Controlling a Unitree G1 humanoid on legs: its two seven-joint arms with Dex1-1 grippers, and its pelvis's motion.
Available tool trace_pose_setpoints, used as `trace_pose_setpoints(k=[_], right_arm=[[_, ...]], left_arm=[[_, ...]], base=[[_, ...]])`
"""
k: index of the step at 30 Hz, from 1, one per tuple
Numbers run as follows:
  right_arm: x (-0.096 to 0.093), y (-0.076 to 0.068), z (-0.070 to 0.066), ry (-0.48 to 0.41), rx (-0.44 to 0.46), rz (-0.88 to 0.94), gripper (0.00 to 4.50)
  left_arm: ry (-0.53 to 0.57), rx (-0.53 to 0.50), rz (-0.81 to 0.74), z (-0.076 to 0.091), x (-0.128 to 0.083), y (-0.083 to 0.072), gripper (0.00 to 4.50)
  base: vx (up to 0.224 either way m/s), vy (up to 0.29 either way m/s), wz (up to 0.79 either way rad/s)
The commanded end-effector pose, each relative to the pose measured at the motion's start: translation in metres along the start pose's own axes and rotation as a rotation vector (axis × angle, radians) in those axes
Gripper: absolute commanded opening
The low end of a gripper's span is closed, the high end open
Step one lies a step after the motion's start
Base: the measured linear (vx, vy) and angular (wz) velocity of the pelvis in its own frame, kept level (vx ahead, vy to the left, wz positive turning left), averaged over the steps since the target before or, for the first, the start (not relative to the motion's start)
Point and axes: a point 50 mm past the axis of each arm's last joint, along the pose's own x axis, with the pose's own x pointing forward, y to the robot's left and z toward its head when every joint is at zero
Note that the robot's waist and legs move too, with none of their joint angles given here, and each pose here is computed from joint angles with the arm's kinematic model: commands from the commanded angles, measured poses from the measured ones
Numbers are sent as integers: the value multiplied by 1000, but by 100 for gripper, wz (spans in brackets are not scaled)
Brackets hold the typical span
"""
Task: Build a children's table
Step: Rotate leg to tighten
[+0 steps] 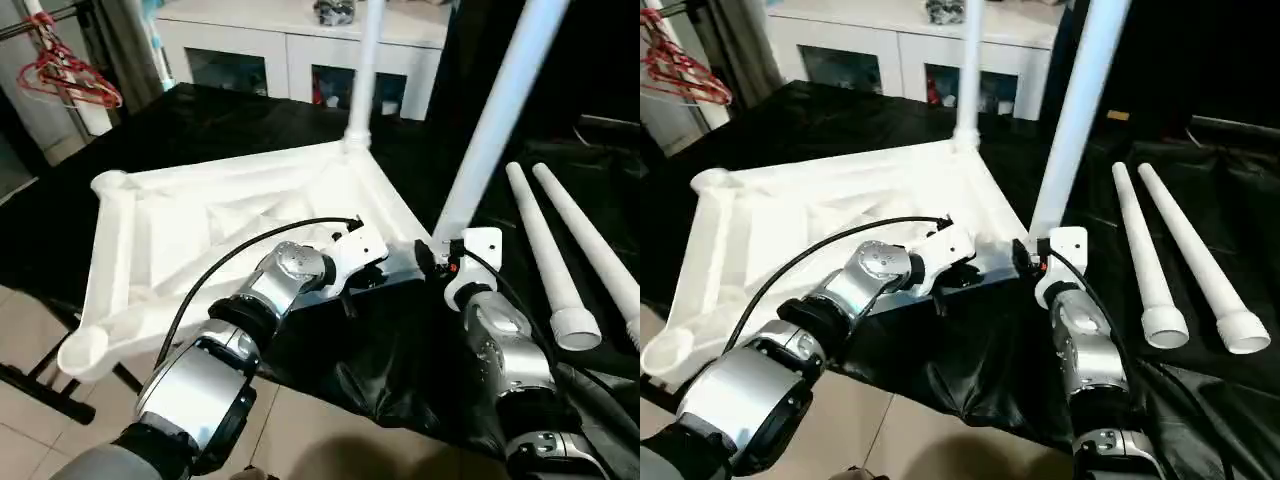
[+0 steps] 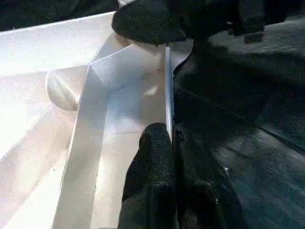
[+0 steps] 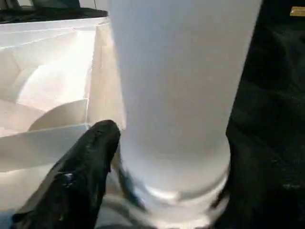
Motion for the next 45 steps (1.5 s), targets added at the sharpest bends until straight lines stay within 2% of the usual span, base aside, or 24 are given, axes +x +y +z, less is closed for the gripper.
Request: trace_pose_setpoints(k=[1,2,3,4,5,6,7,8,10,11,13,15,19,20,22,23,26,29,31,33,37,39,42,45], right_arm=[[-1,24,-10,42,-6,107,387],[-2,17,-6,28,-29,85,393],[-2,17,-6,28,-29,85,401],[-8,1,2,-1,-53,51,401],[-12,-7,6,-16,-52,41,401],[-14,-12,9,-24,-47,37,401],[-19,-18,12,-35,-49,40,401],[-19,-19,12,-35,-49,41,405],[-33,-32,17,-31,-86,76,405],[-38,-35,19,-25,-90,91,407],[-41,-37,20,-25,-96,101,407],[-51,-42,23,-17,-110,139,407],[-66,-46,29,-8,-131,185,407],[-72,-44,31,7,-127,236,407],[-76,-41,31,25,-125,281,407],[-78,-34,27,62,-140,330,407],[-79,-25,20,109,-156,381,407],[-69,-9,8,176,-151,392,407],[-67,-7,7,180,-145,388,388],[-59,0,3,210,-144,378,370],[-50,8,0,232,-131,381,335],[-47,10,0,225,-125,379,325],[-36,15,2,215,-112,362,291],[-27,21,2,214,-105,359,268]], left_arm=[[-70,83,15,24,6,0,0],[-75,86,12,24,6,0,0],[-75,86,12,24,6,0,0],[-97,92,2,25,5,-1,0],[-106,89,15,25,5,0,0],[-111,87,27,26,5,1,0],[-120,77,40,27,4,2,27],[-121,76,40,27,4,3,27],[-155,45,67,28,-1,9,27],[-161,35,70,27,-4,11,59],[-161,40,78,27,-6,13,64],[-175,22,132,24,-14,22,89],[-174,14,234,19,-32,40,101],[-155,18,313,16,-47,54,101],[-142,16,374,15,-58,64,101],[-121,9,437,13,-71,74,101],[-84,2,520,9,-92,86,101],[44,19,629,-8,-141,98,101],[62,19,642,-11,-147,99,107],[217,16,680,-30,-180,97,74],[405,-6,710,-52,-213,90,50],[427,-25,701,-56,-216,88,34],[492,-66,660,-70,-221,76,12],[476,-102,623,-81,-213,68,0]], base=[[0,0,0],[0,0,0],[0,0,0],[0,0,0],[0,0,0],[0,0,0],[0,0,0],[0,0,0],[0,0,0],[0,0,0],[0,0,0],[0,0,0],[0,0,0],[0,0,0],[0,0,0],[0,0,0],[0,0,0],[0,0,0],[0,0,0],[0,0,0],[0,0,0],[0,0,0],[0,0,0],[0,0,0]])
